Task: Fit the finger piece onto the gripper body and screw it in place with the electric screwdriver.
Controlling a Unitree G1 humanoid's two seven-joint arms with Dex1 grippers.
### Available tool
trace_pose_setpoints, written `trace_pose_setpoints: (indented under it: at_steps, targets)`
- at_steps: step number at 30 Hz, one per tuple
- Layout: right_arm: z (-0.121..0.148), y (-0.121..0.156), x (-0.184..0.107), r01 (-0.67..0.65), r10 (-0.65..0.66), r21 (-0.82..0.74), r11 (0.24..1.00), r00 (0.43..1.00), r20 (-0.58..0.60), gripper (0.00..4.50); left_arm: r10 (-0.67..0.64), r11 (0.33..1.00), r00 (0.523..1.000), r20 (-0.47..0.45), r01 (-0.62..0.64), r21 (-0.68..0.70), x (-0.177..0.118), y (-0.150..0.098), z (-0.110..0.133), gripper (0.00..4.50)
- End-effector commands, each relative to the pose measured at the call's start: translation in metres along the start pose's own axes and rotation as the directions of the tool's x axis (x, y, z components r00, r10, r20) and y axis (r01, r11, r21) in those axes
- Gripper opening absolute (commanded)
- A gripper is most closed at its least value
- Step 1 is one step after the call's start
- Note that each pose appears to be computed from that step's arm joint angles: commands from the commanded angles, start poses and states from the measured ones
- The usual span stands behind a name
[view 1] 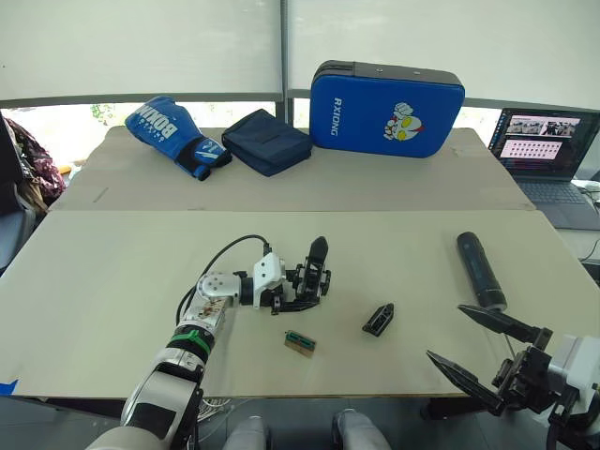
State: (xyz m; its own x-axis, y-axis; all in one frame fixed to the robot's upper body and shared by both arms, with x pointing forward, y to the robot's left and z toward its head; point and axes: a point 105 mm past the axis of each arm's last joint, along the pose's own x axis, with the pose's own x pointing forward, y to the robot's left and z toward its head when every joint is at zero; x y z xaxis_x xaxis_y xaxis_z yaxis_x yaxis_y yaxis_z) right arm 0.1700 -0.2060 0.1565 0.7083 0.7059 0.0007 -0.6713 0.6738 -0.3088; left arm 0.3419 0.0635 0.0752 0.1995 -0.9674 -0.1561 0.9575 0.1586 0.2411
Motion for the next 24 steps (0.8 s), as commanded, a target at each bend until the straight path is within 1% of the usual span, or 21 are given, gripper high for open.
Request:
trace_pose_setpoints:
  at_steps: [1, 7, 9, 10, 12, 16, 20, 22, 24]
  targets:
    - [0.012, 0.002, -0.002, 0.013, -0.011, -0.047, 0.999, 1.000, 0.026, 4.50, 0.034, 0.999, 0.999, 0.032, -0.035, 0.038, -0.001, 0.008, 0.009, 2.37]
    - [0.010, 0.005, -0.004, 0.023, -0.022, -0.037, 0.999, 1.000, 0.021, 4.50, 0.062, 0.998, 0.998, 0.014, -0.062, -0.021, -0.007, 0.008, -0.002, 2.37]
    - [0.010, 0.006, -0.005, 0.024, -0.023, -0.034, 0.999, 1.000, 0.017, 4.50, 0.069, 0.997, 0.997, 0.018, -0.068, -0.040, -0.010, 0.008, -0.004, 3.41]
    - [0.009, 0.007, -0.005, 0.024, -0.023, -0.032, 0.999, 1.000, 0.014, 4.50, 0.076, 0.996, 0.997, 0.021, -0.075, -0.045, -0.012, 0.009, -0.004, 3.84]
    - [0.006, 0.010, -0.008, 0.007, -0.008, -0.011, 1.000, 1.000, -0.003, 4.50, 0.073, 0.996, 0.997, 0.027, -0.072, -0.053, -0.015, 0.008, -0.004, 4.48]
    - [0.007, 0.010, -0.014, 0.033, -0.033, 0.002, 0.999, 0.999, -0.022, 4.50, 0.110, 0.992, 0.992, 0.057, -0.106, -0.073, -0.041, 0.014, 0.000, 4.48]
    - [0.005, 0.019, -0.020, 0.038, -0.035, 0.058, 0.998, 0.998, -0.045, 4.50, 0.116, 0.991, 0.993, 0.030, -0.114, -0.070, -0.079, 0.013, 0.002, 4.48]
    - [0.003, 0.020, -0.024, 0.077, -0.072, 0.085, 0.993, 0.996, -0.056, 4.50, 0.096, 0.993, 0.995, 0.042, -0.093, -0.071, -0.098, 0.010, 0.011, 4.48]
    - [-0.003, 0.024, -0.029, 0.104, -0.093, 0.141, 0.984, 0.992, -0.080, 4.50, 0.103, 0.993, 0.994, 0.044, -0.101, -0.053, -0.114, 0.011, 0.022, 4.48]
